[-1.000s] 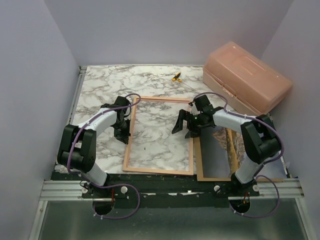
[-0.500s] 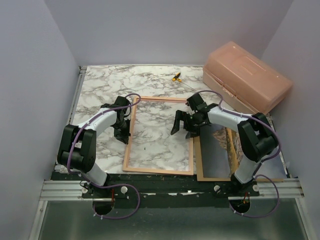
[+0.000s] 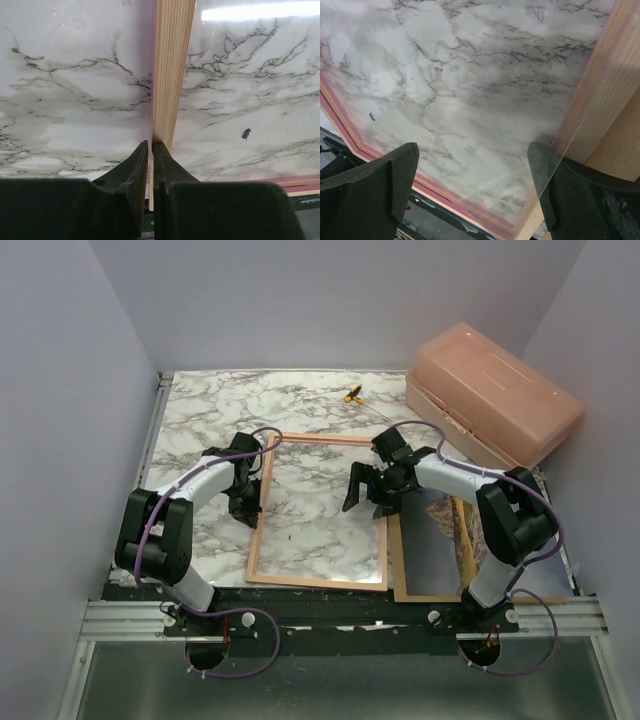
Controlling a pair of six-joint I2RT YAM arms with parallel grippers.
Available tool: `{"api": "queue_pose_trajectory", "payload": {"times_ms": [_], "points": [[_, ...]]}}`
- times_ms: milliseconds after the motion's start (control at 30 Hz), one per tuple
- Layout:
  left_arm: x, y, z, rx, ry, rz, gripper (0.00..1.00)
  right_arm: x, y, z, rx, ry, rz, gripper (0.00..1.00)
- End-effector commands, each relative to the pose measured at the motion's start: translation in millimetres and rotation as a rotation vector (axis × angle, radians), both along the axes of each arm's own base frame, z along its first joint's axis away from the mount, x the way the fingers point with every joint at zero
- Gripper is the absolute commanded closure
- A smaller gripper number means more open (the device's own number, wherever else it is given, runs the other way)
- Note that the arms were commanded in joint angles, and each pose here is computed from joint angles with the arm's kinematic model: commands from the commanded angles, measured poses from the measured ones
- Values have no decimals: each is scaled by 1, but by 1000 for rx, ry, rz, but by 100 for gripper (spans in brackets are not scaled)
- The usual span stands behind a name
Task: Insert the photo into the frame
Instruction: Place the photo frame item in the photo frame.
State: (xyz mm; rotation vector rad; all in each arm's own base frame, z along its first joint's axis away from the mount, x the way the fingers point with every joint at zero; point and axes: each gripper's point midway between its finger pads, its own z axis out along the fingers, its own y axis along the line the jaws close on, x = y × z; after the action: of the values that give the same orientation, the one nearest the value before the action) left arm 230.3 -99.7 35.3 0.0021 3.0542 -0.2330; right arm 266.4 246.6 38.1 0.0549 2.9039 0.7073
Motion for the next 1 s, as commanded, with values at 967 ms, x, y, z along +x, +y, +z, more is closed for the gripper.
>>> {"api": "queue_pose_trajectory", "payload": {"times_ms": [967], "points": [[-10, -1, -18, 17, 50, -13, 88, -12, -41, 12, -220, 3, 7, 0]]}}
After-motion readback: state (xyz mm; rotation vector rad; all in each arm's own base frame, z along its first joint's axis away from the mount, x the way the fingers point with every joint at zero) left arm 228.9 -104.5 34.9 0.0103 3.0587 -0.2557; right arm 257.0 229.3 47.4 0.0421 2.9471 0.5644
